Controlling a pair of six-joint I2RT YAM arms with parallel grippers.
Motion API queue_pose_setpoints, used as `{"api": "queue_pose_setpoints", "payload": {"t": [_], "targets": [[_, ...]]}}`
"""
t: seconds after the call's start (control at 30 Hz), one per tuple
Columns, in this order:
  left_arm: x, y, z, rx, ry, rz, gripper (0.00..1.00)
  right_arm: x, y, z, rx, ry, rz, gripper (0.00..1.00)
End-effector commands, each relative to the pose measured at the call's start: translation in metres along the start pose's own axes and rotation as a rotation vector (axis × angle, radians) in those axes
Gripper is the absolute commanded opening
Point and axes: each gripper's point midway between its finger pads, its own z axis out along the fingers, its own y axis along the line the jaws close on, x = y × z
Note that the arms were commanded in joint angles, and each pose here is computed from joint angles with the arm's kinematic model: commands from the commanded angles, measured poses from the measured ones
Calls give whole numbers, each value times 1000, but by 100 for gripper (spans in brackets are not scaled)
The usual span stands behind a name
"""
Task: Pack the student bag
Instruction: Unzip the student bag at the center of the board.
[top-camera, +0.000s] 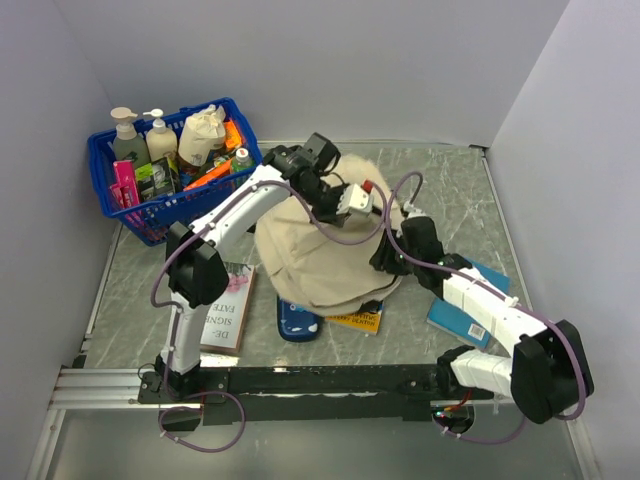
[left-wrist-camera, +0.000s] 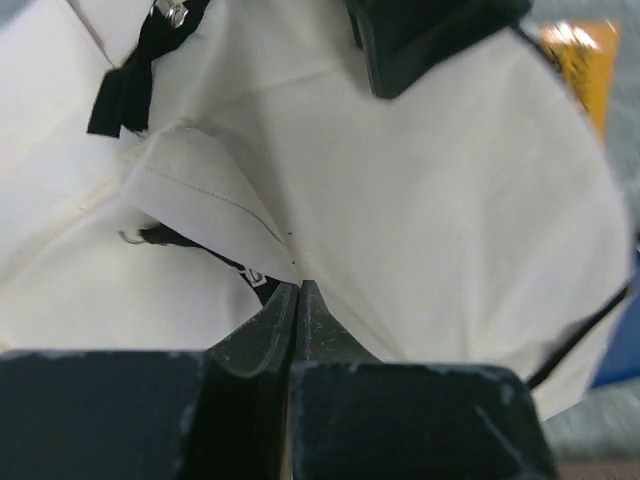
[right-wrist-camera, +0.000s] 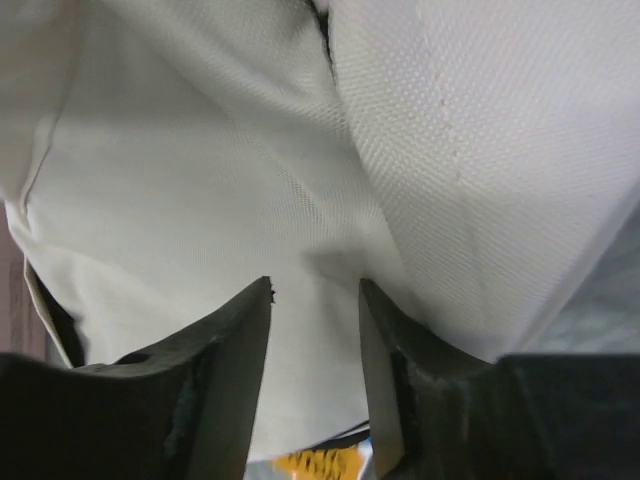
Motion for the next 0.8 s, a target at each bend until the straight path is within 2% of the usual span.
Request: {"api": "queue_pose_setpoints", "payload": {"t": [0.0,0.07,0.13,0.2,0.3,0.4,0.5,0.57,0.77], "targets": [[7,-46,-22,129,49,97,1,35,44,-18,-220,93,-37,44],[16,-55,-22,177,80,77,1,27,48,-28,-207,53,-64,44],[22,-58,-19,199,92,66,1,-5,48,-46,-195,-63,-70,45],[26,-62,-14,213,94,53,1,-43,35,-63,-112,-187,-53,47],[25,-67,-12,233,75,47,1,-72,15,-68,32,-254,-80,48],[27,-72,-9,253,67,53,1,-68,9,-52,67,-187,-105,48],[33,-79,-5,271,67,54,1,-46,13,-39,10,-114,-119,49],[35,-79,-3,271,64,53,1,-44,24,-37,-72,-135,-126,50],[39,-88,-1,295,60,46,1,-25,25,-19,-123,-95,-152,47]]}}
